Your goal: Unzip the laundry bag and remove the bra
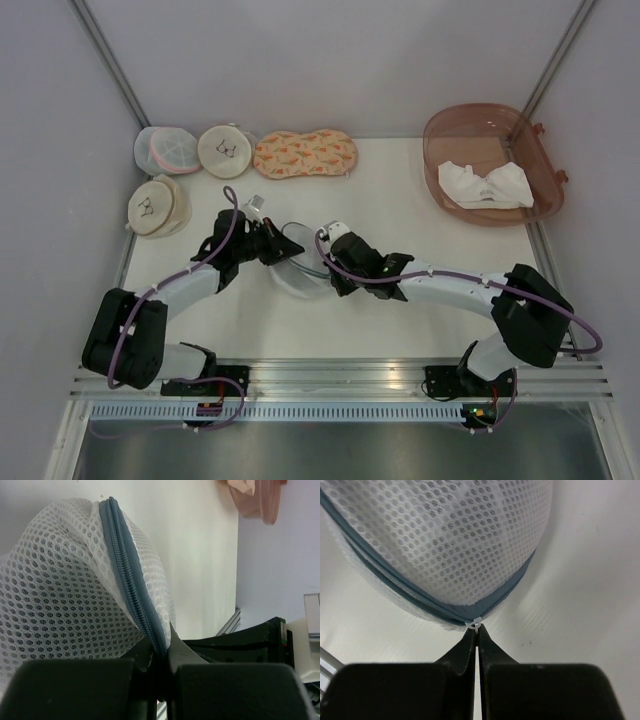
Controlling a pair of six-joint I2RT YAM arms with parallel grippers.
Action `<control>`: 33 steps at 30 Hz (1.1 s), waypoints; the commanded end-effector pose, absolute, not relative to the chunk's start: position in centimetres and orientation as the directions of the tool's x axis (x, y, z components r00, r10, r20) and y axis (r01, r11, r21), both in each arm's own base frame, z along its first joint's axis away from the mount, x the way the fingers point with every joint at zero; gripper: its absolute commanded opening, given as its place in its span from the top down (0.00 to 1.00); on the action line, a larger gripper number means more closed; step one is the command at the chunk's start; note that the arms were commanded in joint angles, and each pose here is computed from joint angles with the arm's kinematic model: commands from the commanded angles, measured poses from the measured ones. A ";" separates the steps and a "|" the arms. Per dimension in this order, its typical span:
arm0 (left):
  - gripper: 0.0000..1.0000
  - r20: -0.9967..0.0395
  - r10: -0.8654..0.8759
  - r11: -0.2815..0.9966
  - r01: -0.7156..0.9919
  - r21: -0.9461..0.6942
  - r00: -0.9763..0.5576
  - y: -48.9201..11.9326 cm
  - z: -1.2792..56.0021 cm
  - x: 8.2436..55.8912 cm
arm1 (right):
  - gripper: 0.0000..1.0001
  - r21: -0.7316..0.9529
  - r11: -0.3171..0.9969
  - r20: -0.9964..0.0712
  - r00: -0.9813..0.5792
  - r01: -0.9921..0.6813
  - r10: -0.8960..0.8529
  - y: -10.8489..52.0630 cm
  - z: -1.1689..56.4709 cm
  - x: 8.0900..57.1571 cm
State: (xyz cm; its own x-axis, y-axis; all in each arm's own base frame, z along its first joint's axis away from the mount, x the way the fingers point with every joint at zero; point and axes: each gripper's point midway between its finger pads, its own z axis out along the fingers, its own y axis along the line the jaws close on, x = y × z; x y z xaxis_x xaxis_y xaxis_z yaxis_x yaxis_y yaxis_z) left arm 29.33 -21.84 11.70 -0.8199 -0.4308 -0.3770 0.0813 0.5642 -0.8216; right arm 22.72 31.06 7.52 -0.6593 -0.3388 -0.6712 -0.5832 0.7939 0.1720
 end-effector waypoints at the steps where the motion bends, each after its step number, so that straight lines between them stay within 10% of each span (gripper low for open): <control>1: 0.98 -0.542 -0.301 0.594 0.290 -0.750 -0.784 -21.7 13.5 31.1 | 0.99 0.017 0.847 -0.601 -0.682 -0.532 -0.416 27.8 5.9 23.2; 21: 0.97 -0.429 -0.057 0.432 0.365 -0.825 -0.901 -24.4 11.6 30.1 | 1.00 -0.257 0.939 -0.649 -0.679 -0.229 -0.344 23.3 5.7 31.4; 27: 0.28 -0.462 -0.160 0.459 0.349 -0.817 -0.872 -24.1 14.0 31.2 | 1.00 -0.277 0.938 -0.674 -0.654 -0.206 -0.343 22.6 6.9 31.8; 33: 0.21 -0.496 -0.332 0.522 0.281 -0.805 -0.802 -22.6 16.7 32.2 | 1.00 -0.346 0.918 -0.672 -0.632 -0.192 -0.385 21.4 8.2 32.6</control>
